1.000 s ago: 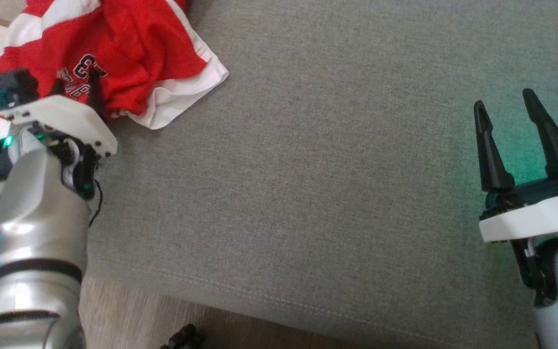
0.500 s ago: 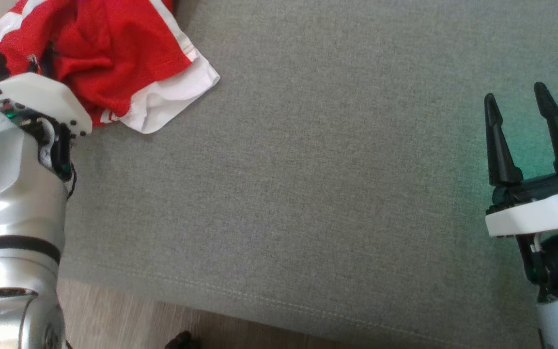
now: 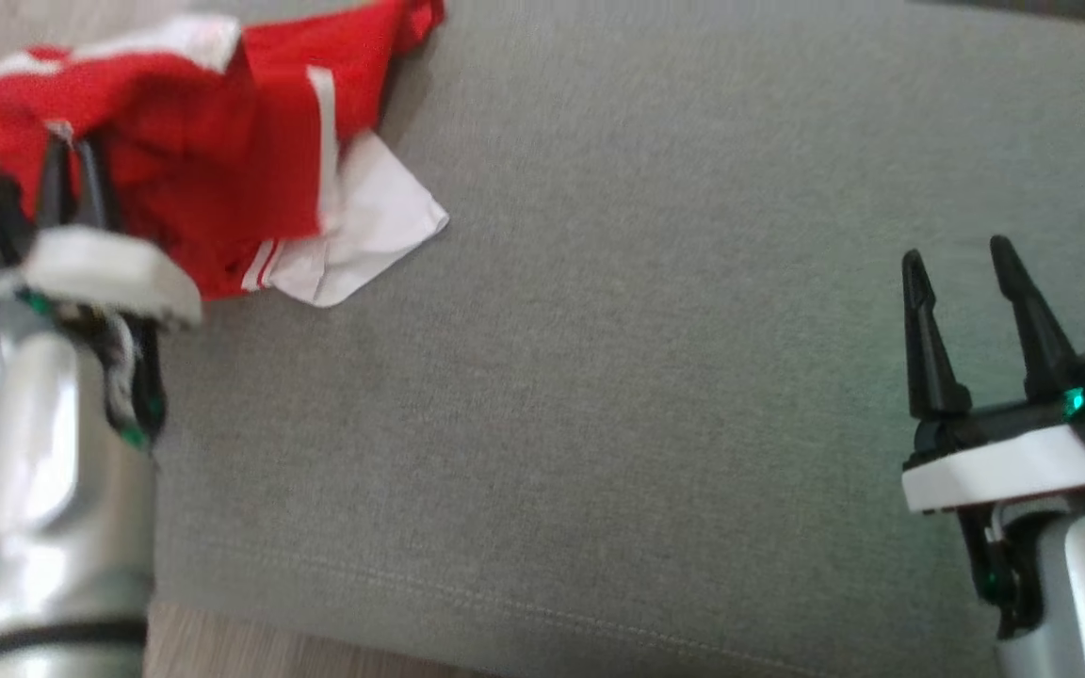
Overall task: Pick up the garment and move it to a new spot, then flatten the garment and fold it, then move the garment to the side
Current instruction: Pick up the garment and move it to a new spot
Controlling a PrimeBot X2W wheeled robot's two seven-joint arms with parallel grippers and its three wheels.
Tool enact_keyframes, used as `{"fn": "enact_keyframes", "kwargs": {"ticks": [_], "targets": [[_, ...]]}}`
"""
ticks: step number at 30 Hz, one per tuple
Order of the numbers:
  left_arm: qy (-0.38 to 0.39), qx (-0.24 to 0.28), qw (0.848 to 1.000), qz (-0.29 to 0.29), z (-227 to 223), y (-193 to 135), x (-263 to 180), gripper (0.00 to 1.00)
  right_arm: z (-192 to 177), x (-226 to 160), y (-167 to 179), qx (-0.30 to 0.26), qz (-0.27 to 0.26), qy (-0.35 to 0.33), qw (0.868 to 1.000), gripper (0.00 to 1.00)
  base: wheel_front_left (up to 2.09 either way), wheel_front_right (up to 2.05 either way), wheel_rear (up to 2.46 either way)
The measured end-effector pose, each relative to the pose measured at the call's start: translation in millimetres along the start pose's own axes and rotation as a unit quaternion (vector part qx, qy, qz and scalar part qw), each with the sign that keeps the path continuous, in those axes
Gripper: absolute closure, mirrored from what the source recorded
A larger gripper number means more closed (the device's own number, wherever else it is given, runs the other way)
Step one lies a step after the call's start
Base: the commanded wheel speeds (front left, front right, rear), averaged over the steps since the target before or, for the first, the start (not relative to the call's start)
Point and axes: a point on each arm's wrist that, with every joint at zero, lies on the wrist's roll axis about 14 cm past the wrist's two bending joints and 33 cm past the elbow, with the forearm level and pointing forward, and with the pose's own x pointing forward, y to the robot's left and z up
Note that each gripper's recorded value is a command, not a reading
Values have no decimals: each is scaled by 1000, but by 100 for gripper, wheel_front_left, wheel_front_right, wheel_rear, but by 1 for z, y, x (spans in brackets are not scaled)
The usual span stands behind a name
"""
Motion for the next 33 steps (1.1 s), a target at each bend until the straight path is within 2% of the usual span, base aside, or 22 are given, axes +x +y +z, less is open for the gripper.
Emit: {"fn": "enact_keyframes", "kwargs": {"ticks": [3, 7, 11, 16, 21, 26, 33], "targets": [[-35, -4, 999, -27, 16, -21, -24, 100, 8, -13, 1, 1, -9, -7, 1000, 0, 0, 0, 0], [-57, -19, 994, -92, 37, -71, -51, 100, 12, -32, -5, -2, -27, -7, 1000, 0, 0, 0, 0], [-51, -53, 984, -165, 48, -125, -72, 100, 21, -47, -15, -4, -51, -17, 999, 0, 0, 0, 0], [-16, -105, 964, -242, 40, -187, -89, 100, 28, -68, -35, -4, -91, -26, 995, 0, 0, 0, 0], [19, -120, 930, -346, 26, -264, -109, 100, 35, -93, -62, -6, -144, -40, 989, 0, 0, 0, 0], [34, -114, 893, -435, 19, -336, -122, 100, 42, -121, -92, -10, -203, -53, 978, 0, 0, 0, 0], [95, -121, 838, -524, -15, -409, -154, 100, 26, -161, -123, -5, -279, -33, 960, 0, 0, 0, 0]]}}
